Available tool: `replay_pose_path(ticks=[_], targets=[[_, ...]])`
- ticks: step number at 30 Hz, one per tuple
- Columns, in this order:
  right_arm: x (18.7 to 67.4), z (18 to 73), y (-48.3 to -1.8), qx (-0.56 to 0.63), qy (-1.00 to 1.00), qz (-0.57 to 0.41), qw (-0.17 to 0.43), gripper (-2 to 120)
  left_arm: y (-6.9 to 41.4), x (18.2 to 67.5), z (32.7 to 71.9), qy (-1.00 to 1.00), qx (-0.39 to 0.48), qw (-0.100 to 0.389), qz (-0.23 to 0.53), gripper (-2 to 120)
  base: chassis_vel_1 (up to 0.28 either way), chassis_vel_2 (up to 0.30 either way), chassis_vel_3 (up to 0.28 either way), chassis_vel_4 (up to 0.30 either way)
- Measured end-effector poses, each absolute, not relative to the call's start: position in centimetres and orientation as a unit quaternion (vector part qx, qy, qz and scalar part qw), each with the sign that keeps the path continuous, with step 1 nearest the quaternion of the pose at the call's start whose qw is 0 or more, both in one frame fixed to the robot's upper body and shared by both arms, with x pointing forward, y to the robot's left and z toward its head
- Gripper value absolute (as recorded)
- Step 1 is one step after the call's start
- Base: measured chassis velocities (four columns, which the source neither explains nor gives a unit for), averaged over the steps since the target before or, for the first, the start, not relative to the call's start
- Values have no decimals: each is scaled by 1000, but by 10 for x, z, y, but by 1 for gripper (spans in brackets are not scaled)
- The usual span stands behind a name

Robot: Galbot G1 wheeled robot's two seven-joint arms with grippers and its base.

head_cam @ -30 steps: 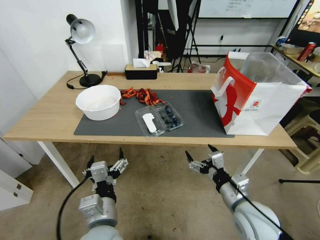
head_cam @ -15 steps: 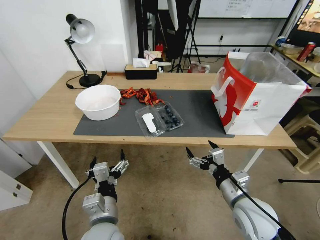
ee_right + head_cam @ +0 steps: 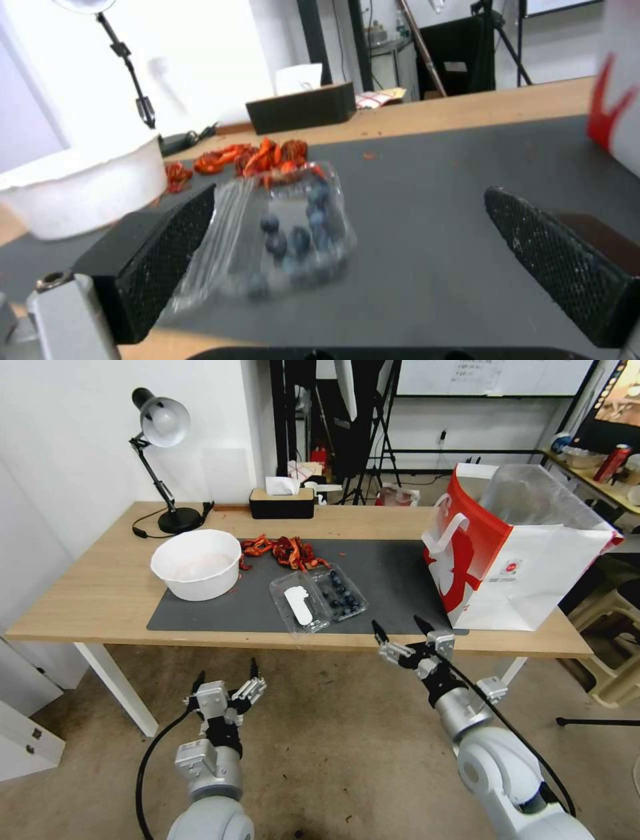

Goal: Close the takeout container lid, then place the container into the takeout bag.

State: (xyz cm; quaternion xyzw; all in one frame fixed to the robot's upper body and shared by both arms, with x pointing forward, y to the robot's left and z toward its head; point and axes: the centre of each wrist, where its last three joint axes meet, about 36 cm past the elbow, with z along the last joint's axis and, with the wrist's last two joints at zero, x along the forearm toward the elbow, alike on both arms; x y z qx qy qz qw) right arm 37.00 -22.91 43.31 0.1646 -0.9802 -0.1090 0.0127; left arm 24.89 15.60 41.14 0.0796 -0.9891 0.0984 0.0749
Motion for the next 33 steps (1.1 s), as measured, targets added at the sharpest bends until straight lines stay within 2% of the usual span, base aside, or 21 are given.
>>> replay_pose_path(ticks=[5,11,14,25,33], targets=[[400,439,-221,171,-979,-106,18,100,160,249,412,-990,81,70,96,100,0,0,0,0],[433,448,-205,161,-983,-72,53,100,162,249,411,-990,85,68,94,100,0,0,0,0],[450,462,-192,135,-984,-30,112,100,163,249,409,-989,88,69,92,100,0,0,0,0],[491,492,-174,126,-971,50,198,100,168,250,406,-989,96,67,89,100,0,0,0,0],[509,490,-172,137,-964,80,215,100,169,251,402,-989,98,65,90,100,0,0,0,0]])
